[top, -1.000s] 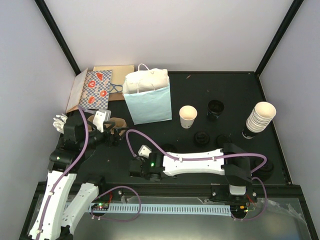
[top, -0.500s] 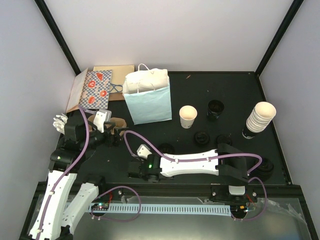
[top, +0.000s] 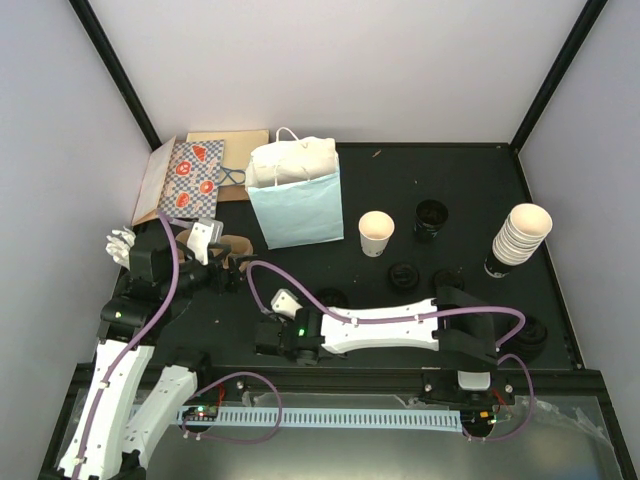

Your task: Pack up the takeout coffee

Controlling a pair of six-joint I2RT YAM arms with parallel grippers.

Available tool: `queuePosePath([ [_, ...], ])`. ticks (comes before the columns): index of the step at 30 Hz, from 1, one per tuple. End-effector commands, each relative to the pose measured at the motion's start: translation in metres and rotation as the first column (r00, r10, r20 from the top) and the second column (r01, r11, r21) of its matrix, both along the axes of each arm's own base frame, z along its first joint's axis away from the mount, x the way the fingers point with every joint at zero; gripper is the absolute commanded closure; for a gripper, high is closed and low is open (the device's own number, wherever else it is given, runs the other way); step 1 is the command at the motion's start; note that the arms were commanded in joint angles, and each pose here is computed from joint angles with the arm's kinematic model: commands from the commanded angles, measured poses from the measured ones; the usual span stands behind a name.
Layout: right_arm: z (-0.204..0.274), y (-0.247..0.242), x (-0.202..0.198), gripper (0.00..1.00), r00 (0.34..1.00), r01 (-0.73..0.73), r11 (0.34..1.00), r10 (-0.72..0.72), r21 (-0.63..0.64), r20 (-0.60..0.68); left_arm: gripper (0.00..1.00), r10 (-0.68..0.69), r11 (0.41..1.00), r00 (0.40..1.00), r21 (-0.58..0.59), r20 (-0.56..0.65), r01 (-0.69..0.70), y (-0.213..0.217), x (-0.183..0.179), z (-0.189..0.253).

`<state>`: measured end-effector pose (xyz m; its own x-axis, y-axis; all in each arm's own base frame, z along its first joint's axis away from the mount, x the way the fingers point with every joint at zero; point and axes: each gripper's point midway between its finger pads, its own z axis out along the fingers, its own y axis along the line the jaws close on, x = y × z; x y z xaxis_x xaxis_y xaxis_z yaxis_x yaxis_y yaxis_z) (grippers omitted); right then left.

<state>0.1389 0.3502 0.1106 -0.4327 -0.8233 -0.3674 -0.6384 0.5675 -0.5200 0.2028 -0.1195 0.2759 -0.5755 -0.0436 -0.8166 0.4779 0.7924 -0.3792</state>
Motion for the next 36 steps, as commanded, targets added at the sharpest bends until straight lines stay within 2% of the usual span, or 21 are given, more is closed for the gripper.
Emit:
queuePosePath([
  [1, 0.022, 0.005, -0.003, 0.4, 1.0, -0.015, 0.997, 0.016, 0.079, -0.007, 0.13, -0.004, 1.0, 1.0, 0.001, 0.015, 0.004, -0.001, 0.0, 0.007],
  [4, 0.033, 0.008, -0.008, 0.24, 0.999, -0.035, 0.993, 0.039, 0.114, -0.031, 0.13, -0.005, 1.0, 1.0, 0.001, 0.012, 0.005, -0.001, 0.0, 0.007],
  [7, 0.044, 0.009, -0.012, 0.02, 0.996, -0.064, 0.988, 0.073, 0.142, -0.057, 0.13, -0.006, 1.0, 1.0, 0.001, 0.01, 0.006, -0.001, 0.0, 0.007],
  [8, 0.046, 0.01, -0.013, 0.0, 0.994, -0.077, 0.987, 0.087, 0.142, -0.066, 0.13, -0.006, 1.0, 1.0, 0.0, 0.009, 0.006, -0.001, 0.0, 0.007],
  [13, 0.057, 0.005, -0.015, 0.0, 0.988, -0.121, 0.983, 0.133, 0.135, -0.084, 0.13, -0.003, 1.0, 1.0, -0.002, 0.008, 0.003, -0.001, -0.001, 0.007],
  [21, 0.093, -0.015, 0.01, 0.0, 0.989, -0.071, 0.967, 0.101, 0.243, -0.11, 0.13, -0.002, 1.0, 1.0, -0.005, 0.01, 0.002, 0.0, -0.003, 0.009],
  [26, 0.102, -0.054, 0.043, 0.0, 0.977, 0.116, 0.933, -0.045, 0.341, -0.21, 0.13, -0.004, 1.0, 1.0, -0.015, 0.002, 0.004, -0.002, -0.003, 0.008],
  [31, 0.098, -0.104, 0.066, 0.0, 0.932, 0.321, 0.831, -0.193, 0.455, -0.306, 0.13, -0.019, 0.999, 1.0, -0.048, -0.024, 0.018, -0.006, -0.004, 0.001],
  [36, 0.069, -0.151, 0.079, 0.0, 0.87, 0.477, 0.757, -0.333, 0.447, -0.363, 0.13, -0.058, 0.99, 0.996, -0.132, -0.072, 0.049, -0.017, -0.006, -0.01],
])
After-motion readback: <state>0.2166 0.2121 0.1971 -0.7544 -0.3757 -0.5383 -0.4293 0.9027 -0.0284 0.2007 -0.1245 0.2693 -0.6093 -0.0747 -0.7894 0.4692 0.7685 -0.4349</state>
